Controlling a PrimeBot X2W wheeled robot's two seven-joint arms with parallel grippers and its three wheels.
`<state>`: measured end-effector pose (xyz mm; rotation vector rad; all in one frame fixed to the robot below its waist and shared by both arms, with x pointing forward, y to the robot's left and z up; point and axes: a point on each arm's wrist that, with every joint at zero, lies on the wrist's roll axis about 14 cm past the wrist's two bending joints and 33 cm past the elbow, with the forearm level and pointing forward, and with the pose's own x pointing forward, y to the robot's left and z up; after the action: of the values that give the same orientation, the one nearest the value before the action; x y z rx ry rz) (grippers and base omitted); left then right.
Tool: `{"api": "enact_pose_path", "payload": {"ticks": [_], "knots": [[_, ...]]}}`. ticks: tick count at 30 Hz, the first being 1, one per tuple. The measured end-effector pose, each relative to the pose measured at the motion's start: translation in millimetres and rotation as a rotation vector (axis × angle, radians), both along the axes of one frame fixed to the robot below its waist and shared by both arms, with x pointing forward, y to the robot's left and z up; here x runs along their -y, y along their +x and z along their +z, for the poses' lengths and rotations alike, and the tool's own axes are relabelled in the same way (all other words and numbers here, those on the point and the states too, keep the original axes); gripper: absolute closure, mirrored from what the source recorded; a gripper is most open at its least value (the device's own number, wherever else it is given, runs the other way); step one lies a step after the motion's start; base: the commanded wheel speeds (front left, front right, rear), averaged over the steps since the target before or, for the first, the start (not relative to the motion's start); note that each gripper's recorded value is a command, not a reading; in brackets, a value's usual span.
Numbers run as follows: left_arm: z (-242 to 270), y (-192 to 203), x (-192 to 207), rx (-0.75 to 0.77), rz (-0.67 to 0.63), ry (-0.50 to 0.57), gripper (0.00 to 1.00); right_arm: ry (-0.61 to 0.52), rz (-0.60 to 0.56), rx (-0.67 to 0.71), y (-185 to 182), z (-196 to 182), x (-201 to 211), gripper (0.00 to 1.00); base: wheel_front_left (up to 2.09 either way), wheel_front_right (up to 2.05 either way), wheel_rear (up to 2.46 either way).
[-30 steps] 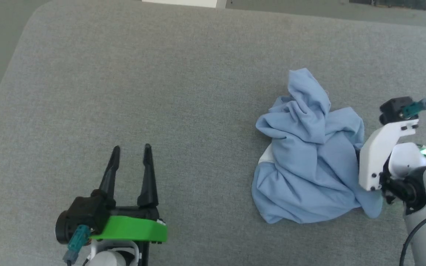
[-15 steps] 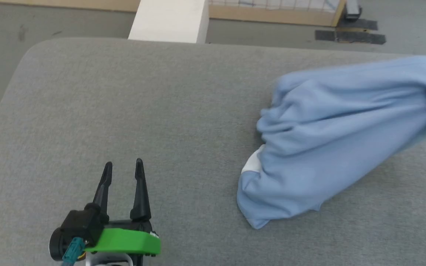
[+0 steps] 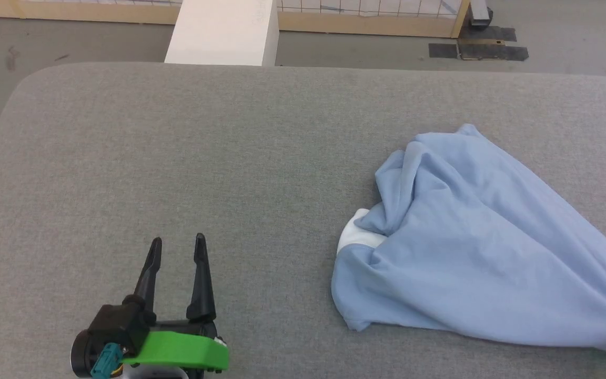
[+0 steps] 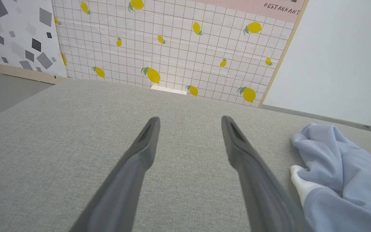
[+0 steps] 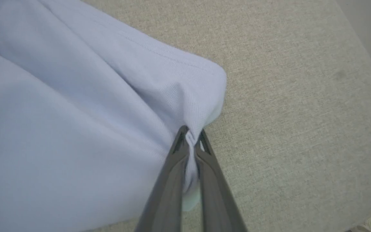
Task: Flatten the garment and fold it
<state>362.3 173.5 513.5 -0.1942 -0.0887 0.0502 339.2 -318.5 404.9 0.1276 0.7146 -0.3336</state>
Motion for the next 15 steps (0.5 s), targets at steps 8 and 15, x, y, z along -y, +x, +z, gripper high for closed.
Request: {"api": "enact_pose_path", "payload": {"ticks": [8, 15], "knots": [[0.4, -2.1, 4.0, -0.002, -0.015, 0.001, 0.00, 0.025, 0.063, 0.092, 19.8, 15.6, -24.0, 0.00, 0.00, 0.00, 0.00], [3.5, -5.3, -3.1, 0.006, 0.001, 0.006, 0.00, 0.030, 0.273, 0.259, 83.5, 84.6, -73.4, 0.00, 0.00, 0.00, 0.00]]}}
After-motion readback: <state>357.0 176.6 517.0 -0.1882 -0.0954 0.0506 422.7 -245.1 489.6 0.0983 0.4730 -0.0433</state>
